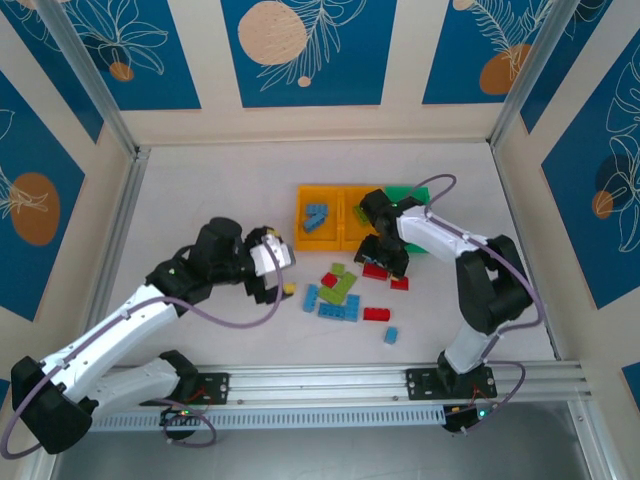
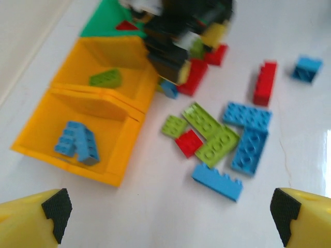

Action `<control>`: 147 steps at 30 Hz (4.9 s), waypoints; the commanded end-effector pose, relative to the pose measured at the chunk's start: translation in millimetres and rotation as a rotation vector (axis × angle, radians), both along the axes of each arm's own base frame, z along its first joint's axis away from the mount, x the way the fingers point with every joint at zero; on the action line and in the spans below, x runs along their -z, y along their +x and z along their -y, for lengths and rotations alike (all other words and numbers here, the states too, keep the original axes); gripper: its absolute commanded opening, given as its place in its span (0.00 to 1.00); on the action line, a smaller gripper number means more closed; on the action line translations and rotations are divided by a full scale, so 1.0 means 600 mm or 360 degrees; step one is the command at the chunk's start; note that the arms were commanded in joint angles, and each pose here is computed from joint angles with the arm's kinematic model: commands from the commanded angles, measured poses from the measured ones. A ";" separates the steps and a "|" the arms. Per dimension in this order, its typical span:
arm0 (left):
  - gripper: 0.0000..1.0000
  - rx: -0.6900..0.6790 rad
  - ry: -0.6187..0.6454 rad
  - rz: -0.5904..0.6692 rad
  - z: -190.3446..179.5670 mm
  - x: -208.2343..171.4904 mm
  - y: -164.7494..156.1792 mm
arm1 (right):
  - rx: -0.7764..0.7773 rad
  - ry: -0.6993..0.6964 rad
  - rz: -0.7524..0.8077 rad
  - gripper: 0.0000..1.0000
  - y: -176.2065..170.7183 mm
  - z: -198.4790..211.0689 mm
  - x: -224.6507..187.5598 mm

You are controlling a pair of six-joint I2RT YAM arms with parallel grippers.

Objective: Sort the legos into containers by color

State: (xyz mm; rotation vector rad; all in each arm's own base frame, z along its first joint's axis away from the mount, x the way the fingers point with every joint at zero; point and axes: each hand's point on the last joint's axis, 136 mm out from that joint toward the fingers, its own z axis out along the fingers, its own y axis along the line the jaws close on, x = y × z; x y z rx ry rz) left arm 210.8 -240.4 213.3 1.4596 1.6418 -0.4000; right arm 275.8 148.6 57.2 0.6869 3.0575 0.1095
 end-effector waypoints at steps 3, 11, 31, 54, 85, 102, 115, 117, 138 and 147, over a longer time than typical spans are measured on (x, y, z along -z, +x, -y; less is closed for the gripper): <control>1.00 0.0214 -0.0026 0.0217 0.016 -0.003 -0.008 | 0.0051 -0.0062 0.0023 0.76 0.033 0.002 0.015; 1.00 0.0142 -0.0132 0.0107 0.021 -0.001 -0.010 | -0.0010 -0.0146 -0.0054 0.76 0.013 0.007 0.048; 1.00 0.0049 -0.0246 0.0006 0.024 -0.011 -0.008 | -0.0138 -0.0129 -0.0021 0.77 0.002 -0.001 0.054; 1.00 0.0047 -0.0336 -0.0027 0.030 -0.042 -0.012 | -0.0141 0.0049 0.0284 0.16 0.004 0.000 -0.082; 0.96 -0.1015 0.0073 -0.1141 0.064 0.071 0.041 | 0.0069 0.0054 0.0743 0.60 0.189 0.153 -0.274; 0.61 -0.1146 0.0641 -0.1657 0.094 0.275 0.001 | 0.0197 0.0175 0.0763 0.66 0.125 0.156 -0.270; 0.31 -0.1154 0.0678 -0.1604 0.090 0.288 0.011 | 0.0196 0.0224 0.0764 0.66 0.124 0.145 -0.273; 0.30 -0.1129 0.0616 -0.1586 0.096 0.261 0.015 | 0.0196 0.0224 0.0766 0.66 0.121 0.146 -0.276; 0.43 -0.1361 0.0020 -0.1039 0.111 0.072 0.397 | 0.0177 0.0239 0.0784 0.66 0.095 0.144 -0.298; 0.55 -0.1264 -0.0127 -0.0960 0.110 -0.026 0.380 | 0.0201 0.0181 0.0518 0.66 0.022 0.141 -0.208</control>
